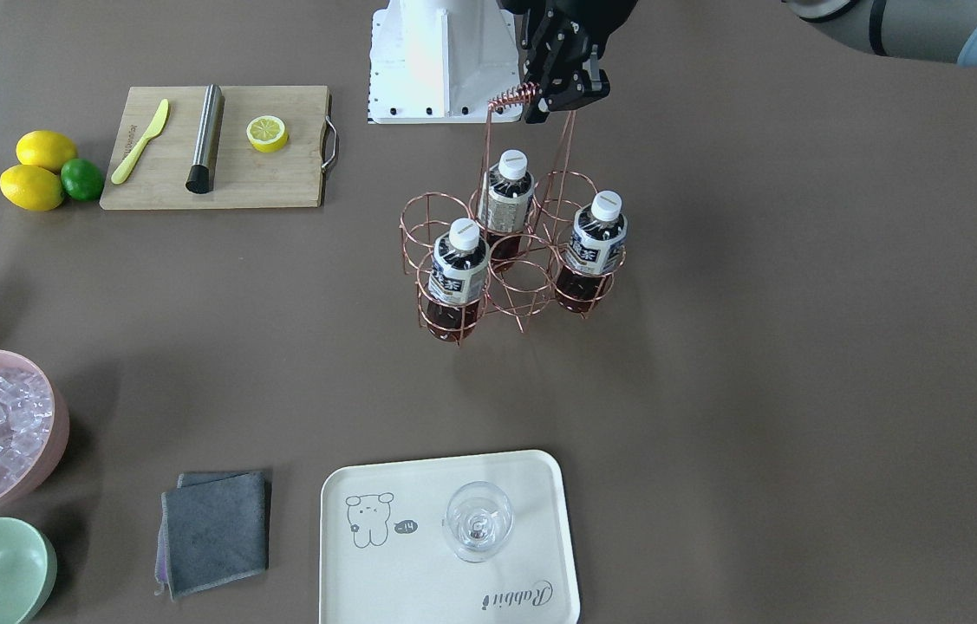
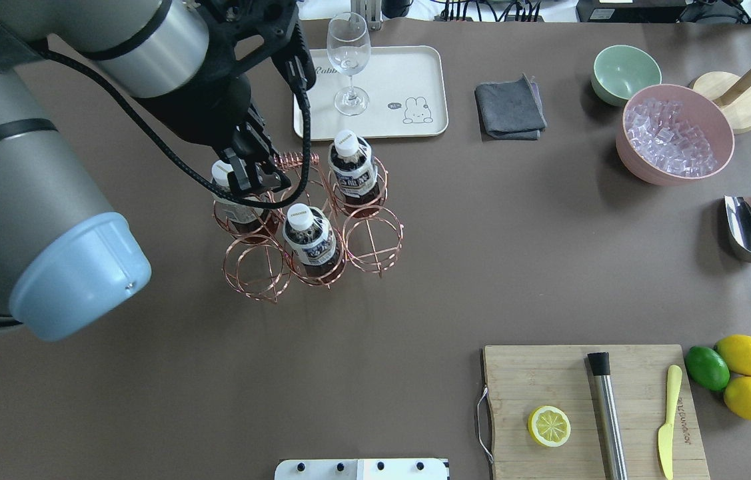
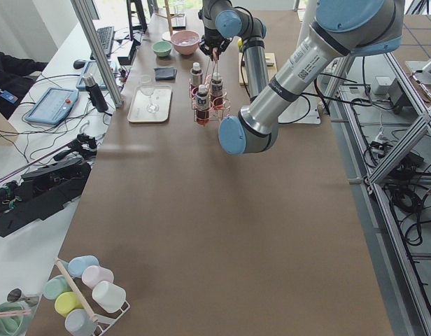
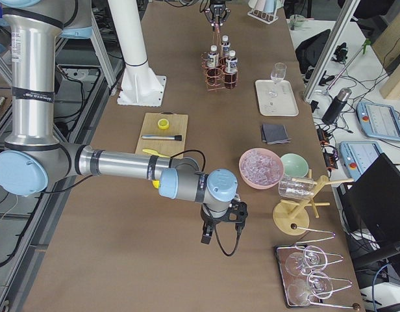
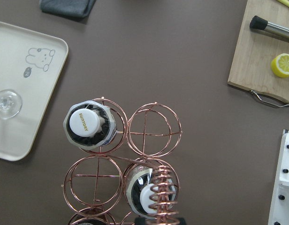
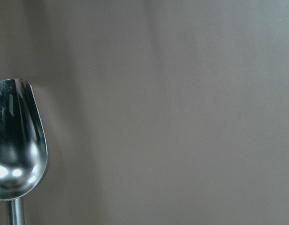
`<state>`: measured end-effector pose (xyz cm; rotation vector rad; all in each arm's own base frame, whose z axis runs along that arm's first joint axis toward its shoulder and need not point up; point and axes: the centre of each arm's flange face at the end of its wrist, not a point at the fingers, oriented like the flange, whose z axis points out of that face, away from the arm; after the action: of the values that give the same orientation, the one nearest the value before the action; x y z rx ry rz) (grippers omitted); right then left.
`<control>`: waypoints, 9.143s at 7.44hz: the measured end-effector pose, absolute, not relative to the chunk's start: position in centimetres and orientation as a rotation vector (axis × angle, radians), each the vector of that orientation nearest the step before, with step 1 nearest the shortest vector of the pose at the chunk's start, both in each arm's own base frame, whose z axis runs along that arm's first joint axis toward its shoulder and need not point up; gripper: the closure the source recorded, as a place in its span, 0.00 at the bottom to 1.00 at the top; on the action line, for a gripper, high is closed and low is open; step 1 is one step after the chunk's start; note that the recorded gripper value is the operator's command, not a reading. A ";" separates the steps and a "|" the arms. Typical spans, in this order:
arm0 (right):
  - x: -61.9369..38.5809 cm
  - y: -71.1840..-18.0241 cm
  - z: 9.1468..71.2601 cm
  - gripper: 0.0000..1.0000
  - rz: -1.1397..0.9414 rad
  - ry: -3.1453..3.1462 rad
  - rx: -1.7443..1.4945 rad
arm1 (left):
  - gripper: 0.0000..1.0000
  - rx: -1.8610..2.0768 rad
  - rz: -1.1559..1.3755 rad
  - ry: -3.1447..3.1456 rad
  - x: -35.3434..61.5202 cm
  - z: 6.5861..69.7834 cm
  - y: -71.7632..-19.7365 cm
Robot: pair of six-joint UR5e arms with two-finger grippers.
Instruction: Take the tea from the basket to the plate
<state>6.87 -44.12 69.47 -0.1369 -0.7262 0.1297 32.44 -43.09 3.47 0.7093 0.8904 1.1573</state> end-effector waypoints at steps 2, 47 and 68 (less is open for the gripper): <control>6.9 -44.1 69.5 0.00 0.131 -0.726 -0.138 | 1.00 0.783 1.217 0.882 36.3 1.6 -41.7; -43.8 -47.3 15.1 1.00 0.514 -0.819 -0.510 | 1.00 0.806 1.327 0.860 41.5 3.2 -41.4; -42.0 -79.3 14.2 0.41 -0.005 -0.878 -0.104 | 1.00 0.831 1.203 0.853 34.6 4.1 -42.1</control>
<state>-42.01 -79.32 14.23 -0.1036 -0.8780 -0.0053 34.61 -42.11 4.10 0.8310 0.8530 1.2028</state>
